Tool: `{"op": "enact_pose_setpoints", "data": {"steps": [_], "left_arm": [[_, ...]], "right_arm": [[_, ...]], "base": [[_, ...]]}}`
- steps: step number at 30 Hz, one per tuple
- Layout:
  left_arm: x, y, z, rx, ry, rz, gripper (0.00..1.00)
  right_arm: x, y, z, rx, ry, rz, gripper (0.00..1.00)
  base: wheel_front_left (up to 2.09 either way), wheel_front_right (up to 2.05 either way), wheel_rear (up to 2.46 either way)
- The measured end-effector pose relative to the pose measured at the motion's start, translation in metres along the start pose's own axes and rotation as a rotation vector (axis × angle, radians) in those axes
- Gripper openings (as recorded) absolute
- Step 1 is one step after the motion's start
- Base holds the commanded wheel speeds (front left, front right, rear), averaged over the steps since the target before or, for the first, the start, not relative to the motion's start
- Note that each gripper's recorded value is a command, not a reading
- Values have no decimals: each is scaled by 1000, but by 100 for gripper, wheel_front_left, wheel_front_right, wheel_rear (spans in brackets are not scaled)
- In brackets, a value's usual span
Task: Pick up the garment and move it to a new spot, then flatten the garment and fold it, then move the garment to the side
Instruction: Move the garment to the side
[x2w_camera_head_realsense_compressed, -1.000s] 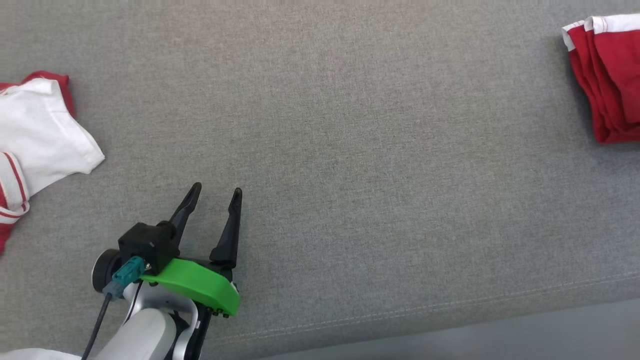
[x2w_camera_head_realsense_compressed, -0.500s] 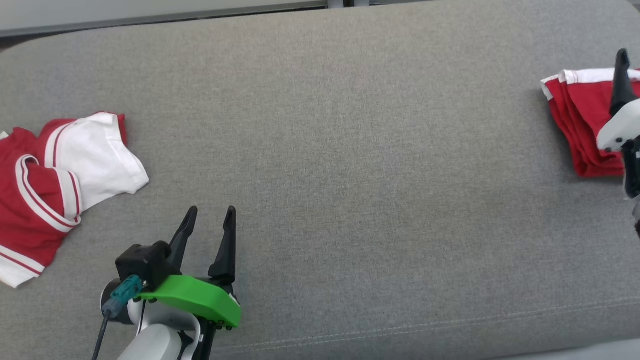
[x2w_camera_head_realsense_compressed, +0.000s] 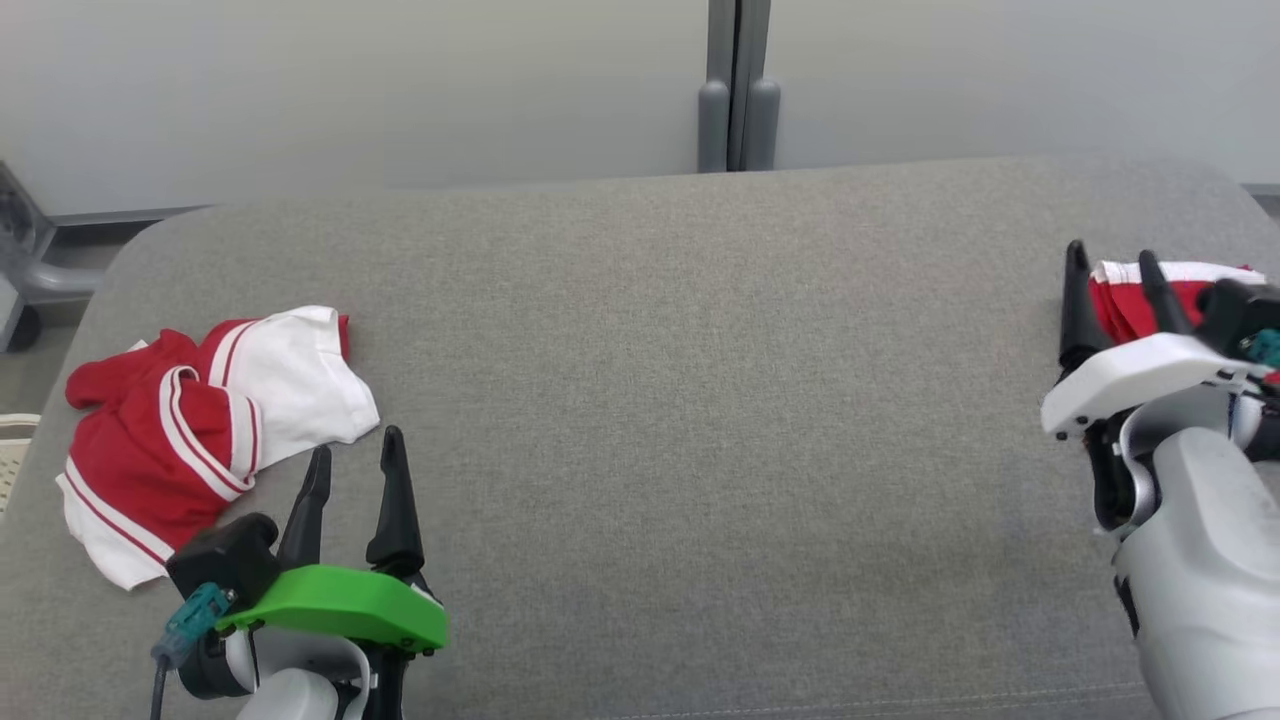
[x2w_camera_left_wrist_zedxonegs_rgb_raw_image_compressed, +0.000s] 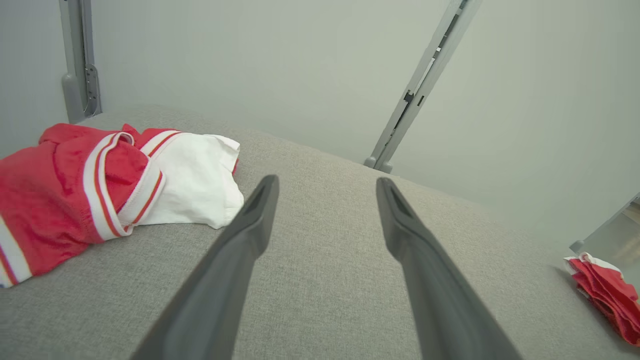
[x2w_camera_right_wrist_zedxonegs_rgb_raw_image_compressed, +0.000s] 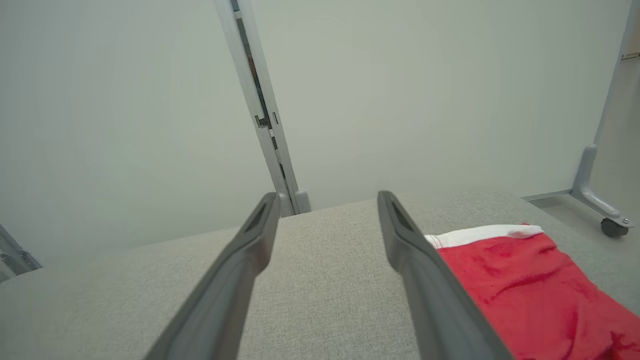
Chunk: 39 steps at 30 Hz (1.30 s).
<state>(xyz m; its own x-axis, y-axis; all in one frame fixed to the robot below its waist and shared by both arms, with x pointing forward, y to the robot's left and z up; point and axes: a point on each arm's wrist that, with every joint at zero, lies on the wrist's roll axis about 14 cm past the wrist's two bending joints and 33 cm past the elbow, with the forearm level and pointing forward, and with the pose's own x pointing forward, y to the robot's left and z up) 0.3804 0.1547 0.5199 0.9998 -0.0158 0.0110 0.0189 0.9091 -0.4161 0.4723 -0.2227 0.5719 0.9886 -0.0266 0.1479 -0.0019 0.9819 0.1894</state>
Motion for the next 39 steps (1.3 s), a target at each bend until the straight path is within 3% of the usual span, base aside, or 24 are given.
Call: {"op": "enact_pose_setpoints", "data": {"steps": [10,21,39], "left_arm": [[-29,26,21,-138,-88,41,100],[-50,28,6,10,-40,-37,100],[-63,55,1,137,-15,44,100]], "right_arm": [[-35,65,-32,44,57,143,100],[-66,93,-57,53,132,219,100],[-114,107,-92,30,269,278,100]], "base": [[0,0,0],[0,0,0],[0,0,0]]}}
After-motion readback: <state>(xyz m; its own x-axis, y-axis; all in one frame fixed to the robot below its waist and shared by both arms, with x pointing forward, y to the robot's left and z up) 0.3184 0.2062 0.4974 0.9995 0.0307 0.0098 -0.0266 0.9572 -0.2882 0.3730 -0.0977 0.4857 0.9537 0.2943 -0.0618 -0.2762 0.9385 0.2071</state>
